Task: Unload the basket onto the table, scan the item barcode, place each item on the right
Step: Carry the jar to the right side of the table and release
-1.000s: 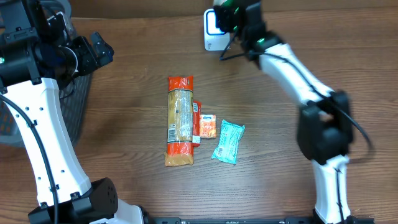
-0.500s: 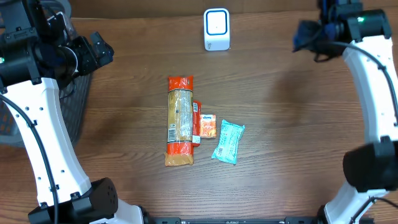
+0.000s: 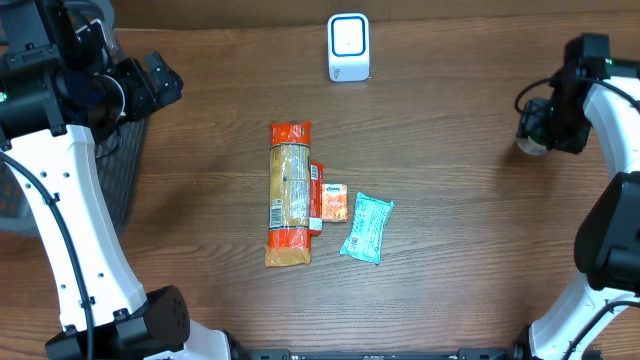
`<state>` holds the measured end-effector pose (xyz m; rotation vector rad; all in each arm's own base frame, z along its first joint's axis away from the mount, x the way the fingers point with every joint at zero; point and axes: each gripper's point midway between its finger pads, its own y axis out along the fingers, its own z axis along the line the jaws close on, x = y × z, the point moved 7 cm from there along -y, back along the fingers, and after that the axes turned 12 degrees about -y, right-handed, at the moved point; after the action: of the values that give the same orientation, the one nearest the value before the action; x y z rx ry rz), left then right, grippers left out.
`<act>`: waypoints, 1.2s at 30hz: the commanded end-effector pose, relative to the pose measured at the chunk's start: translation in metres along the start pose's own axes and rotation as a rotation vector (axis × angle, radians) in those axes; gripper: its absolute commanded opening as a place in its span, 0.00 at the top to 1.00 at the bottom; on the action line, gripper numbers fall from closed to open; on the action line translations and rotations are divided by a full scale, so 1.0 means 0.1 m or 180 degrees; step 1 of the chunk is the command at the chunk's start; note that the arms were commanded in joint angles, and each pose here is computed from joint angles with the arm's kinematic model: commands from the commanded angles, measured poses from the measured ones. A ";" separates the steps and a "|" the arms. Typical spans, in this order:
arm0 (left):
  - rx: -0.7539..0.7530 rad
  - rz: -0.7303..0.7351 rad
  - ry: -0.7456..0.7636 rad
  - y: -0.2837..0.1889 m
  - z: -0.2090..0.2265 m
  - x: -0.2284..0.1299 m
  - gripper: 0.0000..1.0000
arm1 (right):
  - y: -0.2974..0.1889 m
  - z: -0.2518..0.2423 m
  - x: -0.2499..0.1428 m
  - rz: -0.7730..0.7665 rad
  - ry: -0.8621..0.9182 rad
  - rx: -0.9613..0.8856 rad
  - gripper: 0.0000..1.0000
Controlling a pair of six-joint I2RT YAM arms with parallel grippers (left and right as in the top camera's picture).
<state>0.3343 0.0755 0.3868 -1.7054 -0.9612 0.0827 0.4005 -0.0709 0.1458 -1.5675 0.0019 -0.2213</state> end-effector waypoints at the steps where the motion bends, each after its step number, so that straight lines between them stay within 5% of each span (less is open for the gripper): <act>1: -0.0027 0.0031 0.0075 0.03 -0.03 0.00 0.01 | 0.12 -0.05 -0.02 -0.0028 0.0013 -0.0001 0.70; 8: -0.0027 0.0031 0.0074 0.03 -0.03 0.00 0.00 | 0.29 -0.05 -0.10 -0.0017 -0.0128 -0.0002 0.65; 9: -0.0024 0.0031 0.0074 0.03 -0.03 0.00 0.01 | 0.30 -0.05 -0.10 -0.0014 -0.0128 -0.0002 0.57; 10: -0.0026 0.0030 0.0073 0.03 -0.03 0.00 0.01 | 0.30 -0.05 -0.11 -0.0002 -0.0127 0.0000 0.24; 11: -0.0026 0.0030 0.0074 0.03 -0.03 0.00 0.01 | 0.30 -0.05 -0.11 0.0007 -0.0127 0.0000 0.07; 12: -0.0026 0.0030 0.0073 0.03 -0.03 0.00 0.00 | 0.30 -0.05 -0.11 0.0009 -0.0128 0.0001 0.00; 17: -0.0026 0.0030 0.0073 0.03 -0.03 0.00 0.01 | 0.14 -0.06 -0.05 -0.0027 -0.0122 -0.0003 0.00; 24: -0.0025 0.0030 0.0073 0.03 -0.03 0.00 0.00 | -0.76 0.06 0.04 -0.0248 -0.0155 0.0073 0.00; 33: -0.0024 0.0031 0.0073 0.03 -0.03 0.00 0.00 | -1.30 0.63 -0.12 -0.0421 -0.0405 0.1218 0.01; 36: -0.0026 0.0030 0.0073 0.03 -0.03 0.00 0.00 | -1.24 0.75 -0.23 -0.0227 -0.0441 0.1382 0.39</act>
<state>0.3343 0.0755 0.3868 -1.7054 -0.9612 0.0827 0.3754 -0.0096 0.2699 -1.2746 -0.2123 -0.1984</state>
